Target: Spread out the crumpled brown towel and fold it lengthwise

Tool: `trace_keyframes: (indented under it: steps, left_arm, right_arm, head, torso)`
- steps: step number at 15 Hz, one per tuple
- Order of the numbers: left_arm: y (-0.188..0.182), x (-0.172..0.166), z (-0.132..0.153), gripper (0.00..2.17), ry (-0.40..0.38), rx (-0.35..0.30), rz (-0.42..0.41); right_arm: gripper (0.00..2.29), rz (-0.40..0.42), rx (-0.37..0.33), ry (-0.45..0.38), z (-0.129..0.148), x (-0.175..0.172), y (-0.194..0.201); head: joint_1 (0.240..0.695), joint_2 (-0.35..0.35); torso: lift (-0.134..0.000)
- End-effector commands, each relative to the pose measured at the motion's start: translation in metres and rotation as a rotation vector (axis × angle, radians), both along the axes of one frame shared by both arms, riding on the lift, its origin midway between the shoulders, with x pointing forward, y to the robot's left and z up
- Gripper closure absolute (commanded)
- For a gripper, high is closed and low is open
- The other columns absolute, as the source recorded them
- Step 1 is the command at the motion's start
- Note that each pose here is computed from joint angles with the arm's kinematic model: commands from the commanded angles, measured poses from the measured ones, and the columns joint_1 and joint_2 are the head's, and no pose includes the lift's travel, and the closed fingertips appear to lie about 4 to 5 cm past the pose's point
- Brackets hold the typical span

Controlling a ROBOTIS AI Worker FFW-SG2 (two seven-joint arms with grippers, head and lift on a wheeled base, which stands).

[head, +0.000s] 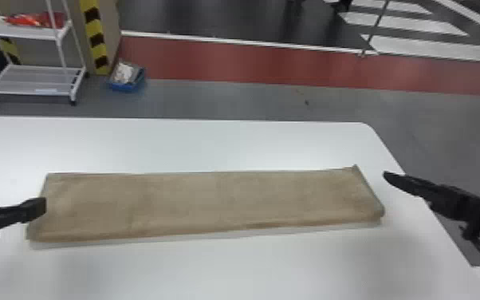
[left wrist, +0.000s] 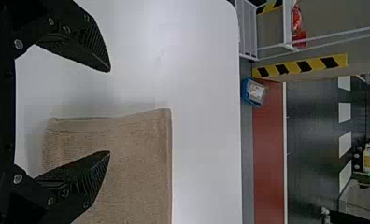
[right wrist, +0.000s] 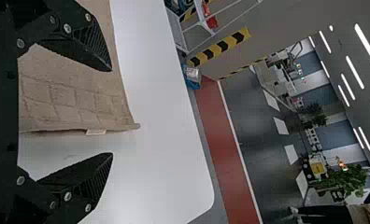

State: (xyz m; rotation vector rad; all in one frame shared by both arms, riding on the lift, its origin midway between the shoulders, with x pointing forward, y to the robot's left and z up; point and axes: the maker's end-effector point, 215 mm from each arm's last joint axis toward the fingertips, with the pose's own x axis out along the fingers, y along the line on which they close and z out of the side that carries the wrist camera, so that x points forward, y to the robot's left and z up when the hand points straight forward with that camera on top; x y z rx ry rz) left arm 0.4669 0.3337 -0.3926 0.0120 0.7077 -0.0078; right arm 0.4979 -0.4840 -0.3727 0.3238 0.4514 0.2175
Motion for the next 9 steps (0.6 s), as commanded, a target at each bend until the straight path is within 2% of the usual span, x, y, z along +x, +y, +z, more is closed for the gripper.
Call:
trace_keyframes:
  steps: [1,3,6,9]
  left_arm:
    - [-0.007,0.028,0.000,0.08,0.009,-0.028,-0.017]
    - [-0.014,0.039,-0.010,0.08,0.048,-0.059,-0.033]
    - [-0.018,0.033,-0.031,0.09,0.176,-0.068,-0.024]
    - [-0.016,0.038,-0.039,0.08,0.208,-0.071,-0.018]
  right_arm:
    - [0.09,0.033,-0.023,0.010,0.005,0.024,0.014]
    - [0.09,0.061,-0.037,0.032,0.003,0.045,0.023]
    - [0.09,0.090,-0.115,0.106,-0.010,0.059,0.026]
    - [0.08,0.090,-0.171,0.188,-0.025,0.063,0.012]
  head:
    - [0.695,-0.176]
    - [0.695,-0.160]
    - [0.695,-0.148]
    - [0.695,-0.148]
  torso:
    - [-0.125]
    - [-0.125]
    - [-0.125]
    - [-0.125]
